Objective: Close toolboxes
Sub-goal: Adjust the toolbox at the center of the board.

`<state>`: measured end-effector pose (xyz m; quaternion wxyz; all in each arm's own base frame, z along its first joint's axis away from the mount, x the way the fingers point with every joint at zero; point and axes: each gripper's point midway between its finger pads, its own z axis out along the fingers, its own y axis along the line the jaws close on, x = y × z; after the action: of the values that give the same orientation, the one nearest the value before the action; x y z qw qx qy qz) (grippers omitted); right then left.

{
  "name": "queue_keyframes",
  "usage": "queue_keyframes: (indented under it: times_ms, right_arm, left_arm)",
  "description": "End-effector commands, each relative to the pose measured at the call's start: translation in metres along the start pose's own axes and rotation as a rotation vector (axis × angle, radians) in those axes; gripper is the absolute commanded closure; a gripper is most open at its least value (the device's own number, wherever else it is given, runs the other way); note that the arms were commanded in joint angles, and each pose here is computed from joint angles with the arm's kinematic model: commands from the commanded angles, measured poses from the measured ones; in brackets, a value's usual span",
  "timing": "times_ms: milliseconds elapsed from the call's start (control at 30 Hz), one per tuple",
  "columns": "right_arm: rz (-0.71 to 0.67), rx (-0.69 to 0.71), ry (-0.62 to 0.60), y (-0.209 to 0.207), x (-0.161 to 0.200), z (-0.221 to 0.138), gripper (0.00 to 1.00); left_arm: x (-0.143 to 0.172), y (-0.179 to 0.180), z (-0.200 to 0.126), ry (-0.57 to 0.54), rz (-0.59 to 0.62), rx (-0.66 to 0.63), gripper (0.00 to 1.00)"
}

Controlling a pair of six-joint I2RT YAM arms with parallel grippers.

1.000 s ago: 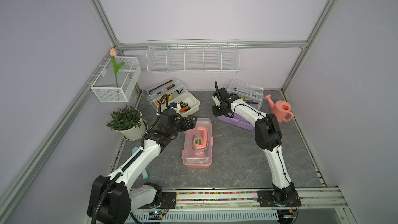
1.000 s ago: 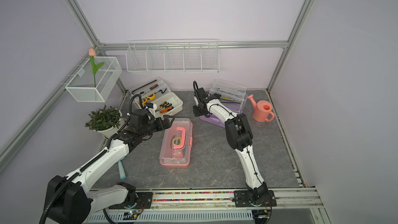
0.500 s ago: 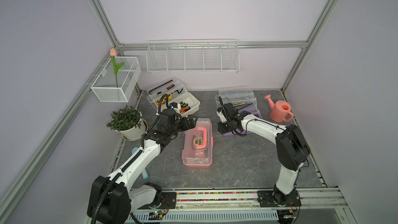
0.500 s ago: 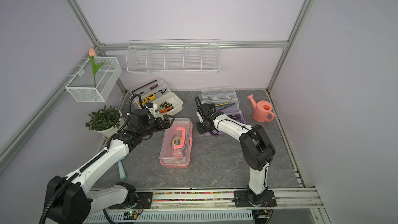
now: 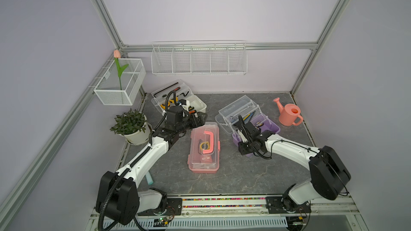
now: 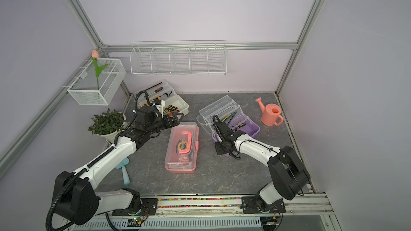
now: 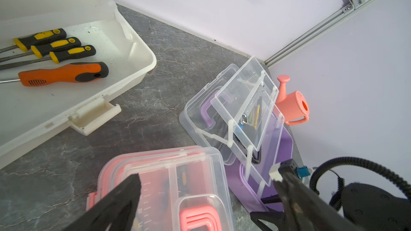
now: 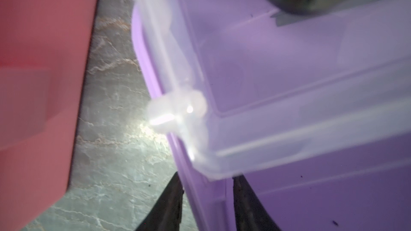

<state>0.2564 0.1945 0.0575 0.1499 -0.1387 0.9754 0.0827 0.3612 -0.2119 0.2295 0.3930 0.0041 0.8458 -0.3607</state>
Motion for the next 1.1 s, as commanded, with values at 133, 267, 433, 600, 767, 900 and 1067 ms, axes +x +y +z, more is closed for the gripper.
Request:
queue_keyframes:
  times_ms: [133,267,433,600,767,900,1067]
  right_arm:
    - [0.017,0.161,0.072,-0.037,0.028,-0.013,0.6]
    - [0.048,0.227,0.112,-0.06,0.049,-0.014,0.6]
    - [0.077,0.116,0.02,-0.044,0.031,-0.033,0.56]
    - [0.146,0.014,-0.136,-0.036,-0.006,-0.072,0.49]
    - [0.295,0.046,-0.295,-0.072,-0.031,-0.103,0.38]
    - [0.445,0.114,-0.366,-0.117,-0.043,-0.111,0.32]
    - [0.667,0.137,-0.424,-0.176,-0.049,-0.107,0.29]
  left_arm:
    - [-0.019,-0.015,0.016,0.003,0.016,0.044,0.01]
    - [-0.02,-0.015,0.024,0.026,0.019,0.049,0.01]
    - [-0.017,-0.014,0.032,0.047,0.015,0.047,0.01]
    - [-0.007,-0.031,0.029,0.083,0.084,0.039,0.0]
    - [0.023,-0.071,0.024,0.132,0.159,0.089,0.0]
    - [0.061,-0.107,0.028,0.188,0.155,0.187,0.0]
    - [0.122,-0.142,0.045,0.311,0.158,0.273,0.0]
